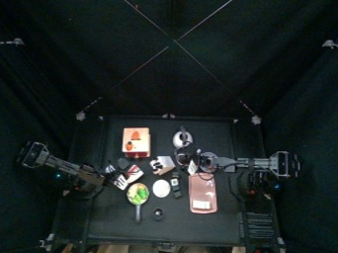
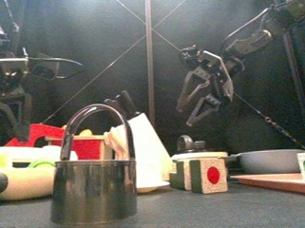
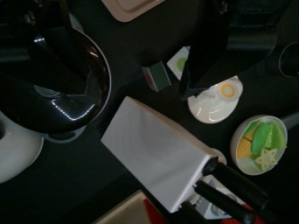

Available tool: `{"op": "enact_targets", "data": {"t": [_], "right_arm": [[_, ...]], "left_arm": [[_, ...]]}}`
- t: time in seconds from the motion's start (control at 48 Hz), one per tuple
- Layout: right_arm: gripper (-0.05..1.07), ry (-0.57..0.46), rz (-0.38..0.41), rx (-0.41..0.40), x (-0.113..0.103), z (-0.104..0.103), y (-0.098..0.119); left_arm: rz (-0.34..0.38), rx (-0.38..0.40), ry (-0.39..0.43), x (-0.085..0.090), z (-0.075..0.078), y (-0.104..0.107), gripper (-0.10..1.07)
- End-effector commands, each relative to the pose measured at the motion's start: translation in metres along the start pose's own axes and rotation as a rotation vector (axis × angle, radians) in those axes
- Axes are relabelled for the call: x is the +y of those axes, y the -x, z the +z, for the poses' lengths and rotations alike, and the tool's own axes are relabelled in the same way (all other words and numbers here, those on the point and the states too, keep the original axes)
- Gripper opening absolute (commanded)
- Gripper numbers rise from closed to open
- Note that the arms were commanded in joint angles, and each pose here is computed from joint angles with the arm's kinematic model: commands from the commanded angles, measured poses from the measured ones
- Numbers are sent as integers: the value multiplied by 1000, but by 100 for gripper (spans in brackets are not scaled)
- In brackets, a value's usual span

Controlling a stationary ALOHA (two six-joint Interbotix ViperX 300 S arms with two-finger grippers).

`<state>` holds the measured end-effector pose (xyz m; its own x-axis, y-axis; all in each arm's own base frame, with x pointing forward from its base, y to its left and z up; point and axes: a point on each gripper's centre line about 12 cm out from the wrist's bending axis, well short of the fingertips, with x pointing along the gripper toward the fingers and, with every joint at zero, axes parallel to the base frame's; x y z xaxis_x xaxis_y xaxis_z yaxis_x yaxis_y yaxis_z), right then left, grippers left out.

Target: Hand over iron

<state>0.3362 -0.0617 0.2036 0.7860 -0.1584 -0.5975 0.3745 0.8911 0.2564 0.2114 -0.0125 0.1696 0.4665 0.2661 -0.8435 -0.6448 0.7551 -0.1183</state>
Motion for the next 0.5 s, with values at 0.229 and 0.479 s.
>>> {"op": "enact_targets", "data": {"t": [0.229, 0.479], "right_arm": [[101, 188, 186, -180, 66, 39, 29], [101, 309, 315, -319, 89, 50, 28]], "left_arm": [[-182, -148, -231, -43, 33, 44, 46], [-273, -203, -325, -70, 48, 53, 46]]}}
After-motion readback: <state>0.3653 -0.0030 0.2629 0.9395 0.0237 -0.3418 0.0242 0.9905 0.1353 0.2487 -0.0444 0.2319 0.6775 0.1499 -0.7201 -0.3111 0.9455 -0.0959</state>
